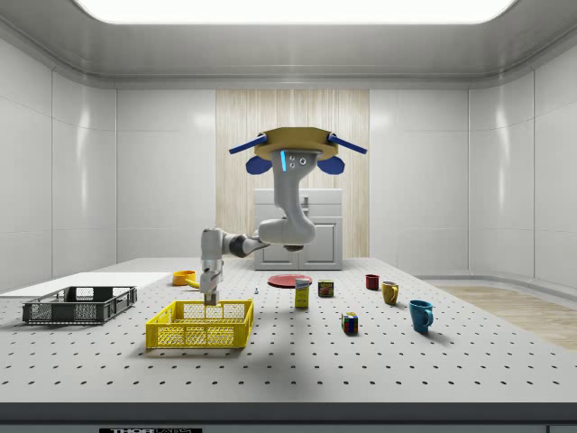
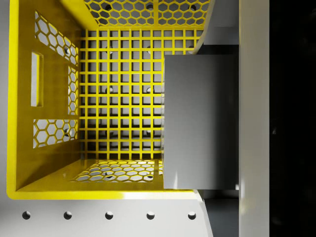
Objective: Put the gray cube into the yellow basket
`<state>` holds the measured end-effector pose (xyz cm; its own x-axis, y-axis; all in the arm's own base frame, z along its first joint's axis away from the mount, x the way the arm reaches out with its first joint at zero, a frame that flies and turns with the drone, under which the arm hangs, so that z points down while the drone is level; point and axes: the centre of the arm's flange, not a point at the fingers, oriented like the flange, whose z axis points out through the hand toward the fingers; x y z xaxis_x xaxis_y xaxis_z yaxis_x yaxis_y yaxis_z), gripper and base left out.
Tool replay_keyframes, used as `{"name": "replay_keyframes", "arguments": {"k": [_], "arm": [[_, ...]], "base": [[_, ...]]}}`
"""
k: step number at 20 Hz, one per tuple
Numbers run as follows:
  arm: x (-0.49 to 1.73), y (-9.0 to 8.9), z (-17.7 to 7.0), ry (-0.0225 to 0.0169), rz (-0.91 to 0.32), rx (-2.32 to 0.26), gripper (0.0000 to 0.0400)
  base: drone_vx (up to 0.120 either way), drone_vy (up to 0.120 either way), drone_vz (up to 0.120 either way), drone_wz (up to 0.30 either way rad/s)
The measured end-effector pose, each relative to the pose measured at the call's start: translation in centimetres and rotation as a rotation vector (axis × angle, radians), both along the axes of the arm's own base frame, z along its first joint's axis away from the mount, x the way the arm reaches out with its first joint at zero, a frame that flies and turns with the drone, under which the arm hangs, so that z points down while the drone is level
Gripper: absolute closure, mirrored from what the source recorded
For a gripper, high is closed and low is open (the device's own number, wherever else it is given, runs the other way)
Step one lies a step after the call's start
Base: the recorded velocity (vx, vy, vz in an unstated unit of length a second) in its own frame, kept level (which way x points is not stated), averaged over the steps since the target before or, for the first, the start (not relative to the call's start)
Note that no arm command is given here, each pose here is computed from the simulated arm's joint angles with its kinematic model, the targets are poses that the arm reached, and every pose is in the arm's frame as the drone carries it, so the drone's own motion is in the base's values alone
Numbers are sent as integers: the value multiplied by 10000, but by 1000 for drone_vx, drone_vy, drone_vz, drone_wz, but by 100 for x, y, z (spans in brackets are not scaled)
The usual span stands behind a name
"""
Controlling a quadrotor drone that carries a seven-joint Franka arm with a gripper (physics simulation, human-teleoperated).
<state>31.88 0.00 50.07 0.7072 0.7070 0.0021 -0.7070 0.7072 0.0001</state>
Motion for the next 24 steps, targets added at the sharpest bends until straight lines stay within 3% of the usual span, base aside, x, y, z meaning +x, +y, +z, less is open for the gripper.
{"name": "replay_keyframes", "arguments": {"k": [5, 17, 20, 24], "arm": [[0, 0, 0, 0, 0, 0, 149], [0, 1, 389, -1, 2, 0, 149], [0, 1, 466, -2, 4, 0, 77], [0, 1, 429, -2, 5, 0, 28]], "base": [[0, 120, -120, 0], [0, 3, 0, 0], [0, 0, 0, 0], [0, 0, 0, 0]]}}
